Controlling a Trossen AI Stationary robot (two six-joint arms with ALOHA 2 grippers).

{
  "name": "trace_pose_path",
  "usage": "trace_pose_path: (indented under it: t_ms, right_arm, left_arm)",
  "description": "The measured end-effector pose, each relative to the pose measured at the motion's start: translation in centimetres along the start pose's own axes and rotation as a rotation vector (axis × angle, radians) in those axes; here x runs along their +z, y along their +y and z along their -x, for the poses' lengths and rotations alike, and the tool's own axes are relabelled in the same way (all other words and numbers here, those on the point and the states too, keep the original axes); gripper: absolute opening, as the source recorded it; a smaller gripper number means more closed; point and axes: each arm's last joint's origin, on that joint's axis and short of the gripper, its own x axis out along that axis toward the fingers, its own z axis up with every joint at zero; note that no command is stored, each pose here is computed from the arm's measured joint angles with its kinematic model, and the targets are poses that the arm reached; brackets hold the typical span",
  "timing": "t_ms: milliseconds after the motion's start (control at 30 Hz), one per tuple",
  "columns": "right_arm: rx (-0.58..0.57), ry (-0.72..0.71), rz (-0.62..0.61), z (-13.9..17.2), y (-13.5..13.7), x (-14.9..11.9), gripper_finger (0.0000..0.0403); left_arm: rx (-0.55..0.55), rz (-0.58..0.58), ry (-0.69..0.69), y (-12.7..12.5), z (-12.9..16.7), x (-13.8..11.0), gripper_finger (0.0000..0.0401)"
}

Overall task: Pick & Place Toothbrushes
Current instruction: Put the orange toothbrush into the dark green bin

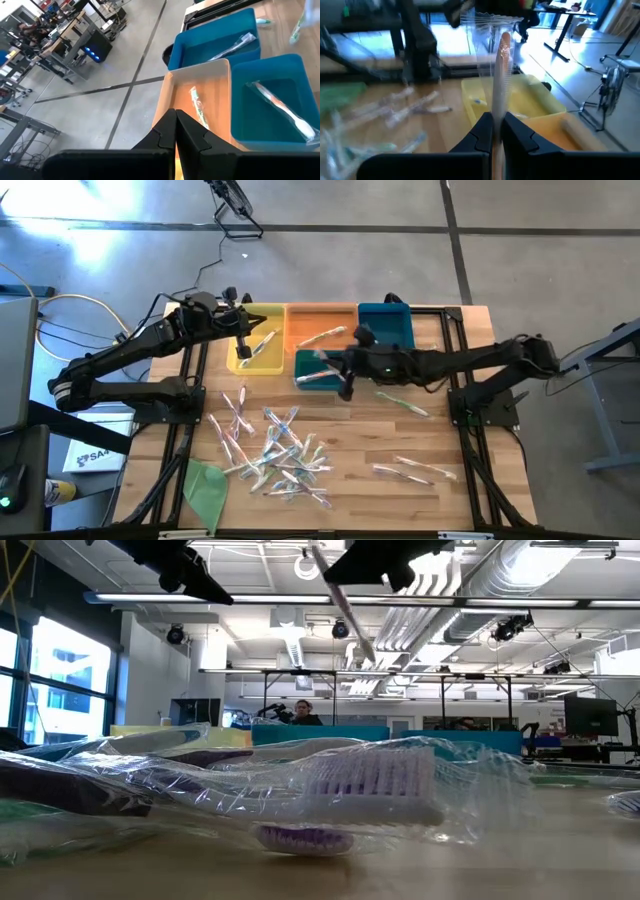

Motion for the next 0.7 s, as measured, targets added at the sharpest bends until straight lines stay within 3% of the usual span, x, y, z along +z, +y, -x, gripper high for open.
trace_pose_path:
  t_ms: [167, 367, 700]
  right_arm:
    - [0.018, 0.043, 0.038, -2.7, -1.1, -0.9, 0.0014]
    - [0.033, 0.149, 0.087, -5.6, -1.8, -3.8, 0.0014]
    - [0.043, 0.26, 0.104, -8.4, -2.3, -7.3, 0.0014]
  left_arm:
    - [-0.001, 0.0, 0.001, 0.0, 0.0, 0.0, 0.0]
    - [0.02, 0.0, 0.014, 0.1, 0.0, 0.0, 0.0]
    - [0.049, 0.0, 0.035, 0.1, 0.0, -0.1, 0.0]
